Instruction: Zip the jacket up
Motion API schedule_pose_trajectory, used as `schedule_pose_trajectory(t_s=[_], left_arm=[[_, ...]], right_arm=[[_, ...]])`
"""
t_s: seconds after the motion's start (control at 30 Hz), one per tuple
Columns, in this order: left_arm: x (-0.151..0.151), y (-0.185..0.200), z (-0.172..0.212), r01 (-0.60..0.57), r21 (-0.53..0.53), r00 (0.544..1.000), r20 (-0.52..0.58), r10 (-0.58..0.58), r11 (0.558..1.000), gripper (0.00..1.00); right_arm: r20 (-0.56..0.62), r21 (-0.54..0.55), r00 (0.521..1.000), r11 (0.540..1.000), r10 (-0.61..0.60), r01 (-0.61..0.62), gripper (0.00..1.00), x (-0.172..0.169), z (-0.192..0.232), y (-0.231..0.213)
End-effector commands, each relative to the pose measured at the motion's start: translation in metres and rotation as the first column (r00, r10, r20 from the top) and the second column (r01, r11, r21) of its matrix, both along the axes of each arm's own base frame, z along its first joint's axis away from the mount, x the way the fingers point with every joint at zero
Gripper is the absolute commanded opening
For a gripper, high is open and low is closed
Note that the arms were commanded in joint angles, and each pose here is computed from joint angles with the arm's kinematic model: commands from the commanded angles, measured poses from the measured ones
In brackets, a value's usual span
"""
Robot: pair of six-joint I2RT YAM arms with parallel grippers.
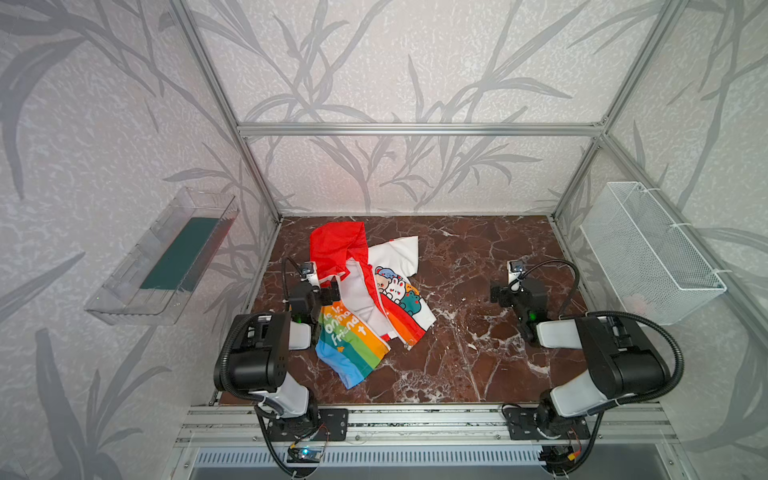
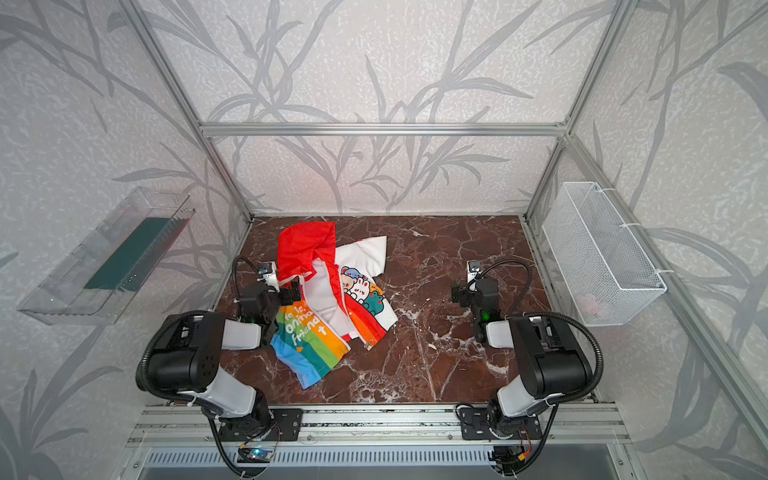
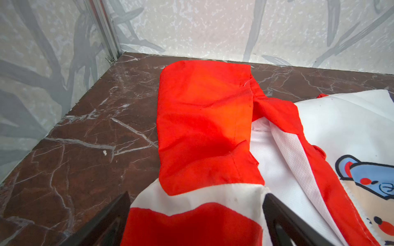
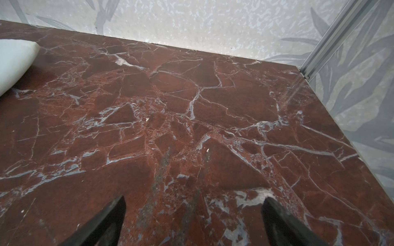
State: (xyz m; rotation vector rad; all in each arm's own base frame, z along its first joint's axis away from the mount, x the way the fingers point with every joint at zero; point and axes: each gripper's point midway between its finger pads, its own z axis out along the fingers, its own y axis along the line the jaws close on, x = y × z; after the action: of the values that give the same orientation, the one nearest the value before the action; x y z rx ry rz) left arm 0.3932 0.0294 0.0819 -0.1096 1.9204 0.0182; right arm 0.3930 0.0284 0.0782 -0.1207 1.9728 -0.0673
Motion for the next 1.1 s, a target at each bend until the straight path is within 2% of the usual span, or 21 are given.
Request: schedule_pose_trajectory(t_s=[0.0,0.43,0.53,0.7,0.8,0.93,1.07], left_arm=[[0.004,-0.001,0.013,0.007,0.010,0.999,0.038,-0.007,1.000,0.99],[0.004,0.000,0.013,0.001,0.011,0.999,0.036,-0.002,1.000,0.99],[0.001,0.007,0.017,-0.042,0.008,0.997,0.059,0.042,0.999,0.99],[-0.011,0.005,0.063,-0.039,0.015,0.997,0.068,0.038,0.999,0.99],[-0.022,0.015,0.100,-0.117,-0.015,0.991,0.058,0.117,0.993,0.99],[-0.040,0.001,0.107,-0.102,-0.096,0.990,-0.108,0.092,0.990,0.99],[-0.061,-0.022,0.085,-0.119,-0.280,0.961,-0.274,0.039,0.952,0.98]], right_arm=[[0.036,0.017,0.999,1.000,0.005,-0.005,0.99,0.004,0.012,0.001],[0.036,0.018,0.999,1.000,0.005,-0.005,0.99,0.004,0.012,0.001],[0.036,0.017,0.999,1.000,0.007,-0.007,0.99,0.004,0.012,0.002],[0.066,0.005,0.997,0.999,0.046,-0.046,1.00,0.006,0.032,0.009],[-0.076,0.054,0.996,0.997,-0.048,0.052,0.99,-0.002,0.047,-0.001],[-0.226,0.101,0.973,0.995,0.038,-0.016,0.99,-0.024,0.064,0.029],[-0.393,0.194,0.898,0.973,0.196,-0.127,0.99,-0.053,0.066,0.088]])
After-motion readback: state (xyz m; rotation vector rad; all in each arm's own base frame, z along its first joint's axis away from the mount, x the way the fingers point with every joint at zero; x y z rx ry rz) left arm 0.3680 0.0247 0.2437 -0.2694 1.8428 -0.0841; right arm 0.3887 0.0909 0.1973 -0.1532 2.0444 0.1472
